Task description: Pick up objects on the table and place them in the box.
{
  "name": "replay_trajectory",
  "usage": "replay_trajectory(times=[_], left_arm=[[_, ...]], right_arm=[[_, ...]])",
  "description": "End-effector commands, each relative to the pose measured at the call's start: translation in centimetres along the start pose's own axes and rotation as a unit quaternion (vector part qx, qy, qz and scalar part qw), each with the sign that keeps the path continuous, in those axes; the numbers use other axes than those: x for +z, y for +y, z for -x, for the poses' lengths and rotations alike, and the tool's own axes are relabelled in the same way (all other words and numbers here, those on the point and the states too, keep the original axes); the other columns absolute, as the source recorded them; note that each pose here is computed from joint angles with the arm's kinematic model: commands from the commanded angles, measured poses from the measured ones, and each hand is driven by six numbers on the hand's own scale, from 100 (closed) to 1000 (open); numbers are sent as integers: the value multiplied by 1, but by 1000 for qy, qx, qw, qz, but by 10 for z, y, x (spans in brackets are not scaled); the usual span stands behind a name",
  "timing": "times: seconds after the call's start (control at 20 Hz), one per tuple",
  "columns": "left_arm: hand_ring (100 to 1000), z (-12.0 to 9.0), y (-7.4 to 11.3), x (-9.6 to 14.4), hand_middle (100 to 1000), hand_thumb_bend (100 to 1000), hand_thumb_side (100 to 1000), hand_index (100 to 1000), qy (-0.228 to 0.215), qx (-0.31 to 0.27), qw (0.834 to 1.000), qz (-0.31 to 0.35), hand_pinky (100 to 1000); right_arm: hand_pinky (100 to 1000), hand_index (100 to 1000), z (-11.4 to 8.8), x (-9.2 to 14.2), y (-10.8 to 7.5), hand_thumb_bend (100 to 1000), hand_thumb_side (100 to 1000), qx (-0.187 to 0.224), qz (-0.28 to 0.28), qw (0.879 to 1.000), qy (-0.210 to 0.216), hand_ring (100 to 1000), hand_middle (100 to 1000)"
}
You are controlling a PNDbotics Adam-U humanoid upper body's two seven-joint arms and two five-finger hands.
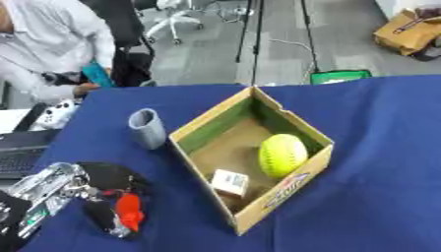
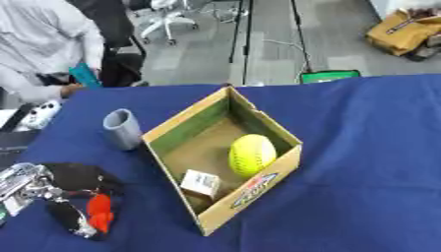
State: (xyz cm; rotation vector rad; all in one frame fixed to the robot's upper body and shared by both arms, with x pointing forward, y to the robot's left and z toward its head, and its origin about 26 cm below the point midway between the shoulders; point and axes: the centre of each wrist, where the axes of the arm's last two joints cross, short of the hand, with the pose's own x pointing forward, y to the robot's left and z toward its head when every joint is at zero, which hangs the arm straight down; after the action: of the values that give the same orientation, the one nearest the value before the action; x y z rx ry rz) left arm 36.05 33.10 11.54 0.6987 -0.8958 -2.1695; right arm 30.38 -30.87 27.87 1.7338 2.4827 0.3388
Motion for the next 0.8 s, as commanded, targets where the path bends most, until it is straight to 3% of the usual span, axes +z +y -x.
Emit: replay_trajectory(times=[0.05,0.8], left_arm=[[1000,6,1,6,946,653,871,987,9,-10,1000,5,1000],[1000,10,-5,12,942,599,898,983,20,-3,1000,5,1000]], right_arm=[[623,467,-2,-10,-1,100,585,-8,14,1000,-11,471,353],[623,467,-3,-11,-1,100,585,-10,14,1000,-12,471,353]])
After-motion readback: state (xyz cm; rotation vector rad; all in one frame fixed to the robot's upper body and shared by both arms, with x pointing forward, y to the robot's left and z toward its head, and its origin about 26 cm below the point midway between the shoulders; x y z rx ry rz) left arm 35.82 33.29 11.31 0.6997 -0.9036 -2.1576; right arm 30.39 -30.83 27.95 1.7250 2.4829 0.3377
